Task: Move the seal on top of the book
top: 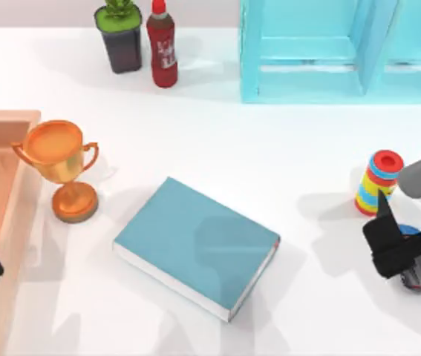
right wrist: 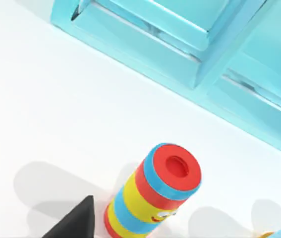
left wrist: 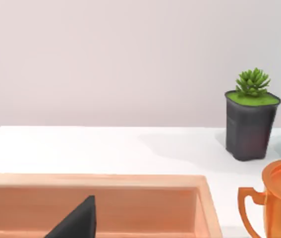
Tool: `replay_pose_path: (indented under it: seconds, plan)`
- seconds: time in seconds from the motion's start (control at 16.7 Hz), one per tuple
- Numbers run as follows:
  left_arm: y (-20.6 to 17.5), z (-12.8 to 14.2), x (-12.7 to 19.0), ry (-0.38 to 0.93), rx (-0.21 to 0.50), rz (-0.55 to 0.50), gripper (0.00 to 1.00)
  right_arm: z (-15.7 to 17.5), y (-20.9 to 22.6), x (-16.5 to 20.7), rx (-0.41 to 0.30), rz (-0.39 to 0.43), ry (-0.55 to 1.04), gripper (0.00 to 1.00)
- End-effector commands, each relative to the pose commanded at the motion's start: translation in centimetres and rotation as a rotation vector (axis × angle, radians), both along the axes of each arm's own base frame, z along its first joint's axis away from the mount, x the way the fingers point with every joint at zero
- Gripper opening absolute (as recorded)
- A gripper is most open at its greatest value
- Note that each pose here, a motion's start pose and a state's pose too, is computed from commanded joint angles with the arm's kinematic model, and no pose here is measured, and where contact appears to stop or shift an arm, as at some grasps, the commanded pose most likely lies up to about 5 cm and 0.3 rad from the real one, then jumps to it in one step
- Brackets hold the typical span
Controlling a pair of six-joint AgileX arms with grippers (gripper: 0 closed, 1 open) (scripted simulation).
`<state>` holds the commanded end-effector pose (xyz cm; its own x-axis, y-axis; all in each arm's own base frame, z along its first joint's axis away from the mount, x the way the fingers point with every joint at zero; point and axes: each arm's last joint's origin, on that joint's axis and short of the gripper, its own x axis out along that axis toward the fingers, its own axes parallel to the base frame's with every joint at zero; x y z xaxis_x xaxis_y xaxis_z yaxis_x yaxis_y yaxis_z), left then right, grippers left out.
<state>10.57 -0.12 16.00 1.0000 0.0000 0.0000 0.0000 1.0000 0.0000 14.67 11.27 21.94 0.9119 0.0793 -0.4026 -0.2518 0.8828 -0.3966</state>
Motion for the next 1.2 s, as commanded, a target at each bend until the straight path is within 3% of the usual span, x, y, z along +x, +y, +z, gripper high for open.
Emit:
replay_pose_path:
  seconds: [0.18,0.42,0.66,1.2]
  plan:
    - [0.0,0.0,0.0,0.0,0.0,0.0,1.0,-0.7,-5.7,-1.5,0.231,-0.092,-0.116,1.0]
    - [0.0,0.0,0.0,0.0,0.0,0.0,1.0,-3.3,-9.7,-3.4,0.398,-0.164,-0.289,1.0]
    - [0.0,0.0,0.0,0.0,0.0,0.0,1.0,-5.6,-11.2,-4.1,0.453,-0.177,-0.377,1.0]
    - [0.0,0.5,0.0,0.029,0.005,0.001,1.0,-5.9,-11.4,-4.1,0.459,-0.177,-0.388,1.0]
